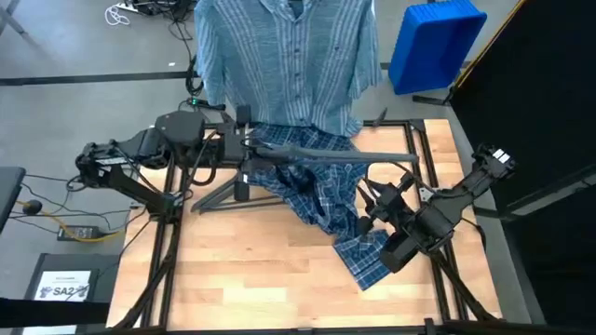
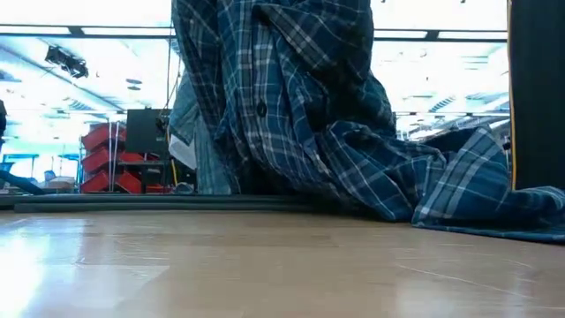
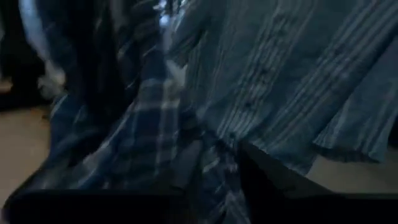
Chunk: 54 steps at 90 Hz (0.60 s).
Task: Hang clothes
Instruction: Remove the black hanger from the blue shirt
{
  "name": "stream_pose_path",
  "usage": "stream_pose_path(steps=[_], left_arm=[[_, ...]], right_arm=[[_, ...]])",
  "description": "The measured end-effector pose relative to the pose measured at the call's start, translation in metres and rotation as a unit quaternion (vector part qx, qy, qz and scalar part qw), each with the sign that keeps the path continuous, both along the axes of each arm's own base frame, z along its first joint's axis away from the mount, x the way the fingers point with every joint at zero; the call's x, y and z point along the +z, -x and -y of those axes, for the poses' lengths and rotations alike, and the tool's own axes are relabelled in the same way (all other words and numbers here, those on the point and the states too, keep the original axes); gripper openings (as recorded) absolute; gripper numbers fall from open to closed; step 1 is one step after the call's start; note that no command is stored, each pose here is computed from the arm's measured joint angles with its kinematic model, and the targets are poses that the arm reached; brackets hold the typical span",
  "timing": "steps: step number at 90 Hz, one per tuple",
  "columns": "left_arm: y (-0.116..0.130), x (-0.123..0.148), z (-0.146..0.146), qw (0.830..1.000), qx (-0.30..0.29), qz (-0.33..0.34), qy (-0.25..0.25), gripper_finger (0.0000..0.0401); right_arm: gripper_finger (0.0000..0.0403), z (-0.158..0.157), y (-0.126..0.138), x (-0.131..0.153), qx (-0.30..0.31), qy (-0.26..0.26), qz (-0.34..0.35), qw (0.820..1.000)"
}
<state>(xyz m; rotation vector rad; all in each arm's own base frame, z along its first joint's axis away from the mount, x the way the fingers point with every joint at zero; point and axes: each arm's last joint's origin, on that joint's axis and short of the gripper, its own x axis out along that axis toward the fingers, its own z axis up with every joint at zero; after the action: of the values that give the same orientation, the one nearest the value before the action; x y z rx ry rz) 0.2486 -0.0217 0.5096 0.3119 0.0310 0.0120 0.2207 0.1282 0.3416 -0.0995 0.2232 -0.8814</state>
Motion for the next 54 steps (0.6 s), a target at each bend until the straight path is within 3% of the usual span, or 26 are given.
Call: stream_pose_path(steps=[15,26,39,54], left_arm=[[-0.001,0.003,0.001,1.0,-0.013,0.016,0.003,0.0014],[-0.001,0.003,0.001,1.0,-0.015,0.017,0.002,0.0014],[-0.001,0.003,0.001,1.0,-0.014,0.016,0.002,0.0014],[-0.001,0.003,0.001,1.0,-0.012,0.016,0.001,0.0014]], right_arm=[[0.0196,0.015,-0.014,-0.007,-0.035,0.005,-0.002,0.999],[0.0229,0.017,-0.025,-0.01,-0.032,0.007,-0.019,0.999],[0.023,0.008,-0.038,-0.006,0.015,-0.006,-0.046,0.999],[0.0202,-0.004,-0.055,0.007,0.124,-0.01,-0.073,0.99]])
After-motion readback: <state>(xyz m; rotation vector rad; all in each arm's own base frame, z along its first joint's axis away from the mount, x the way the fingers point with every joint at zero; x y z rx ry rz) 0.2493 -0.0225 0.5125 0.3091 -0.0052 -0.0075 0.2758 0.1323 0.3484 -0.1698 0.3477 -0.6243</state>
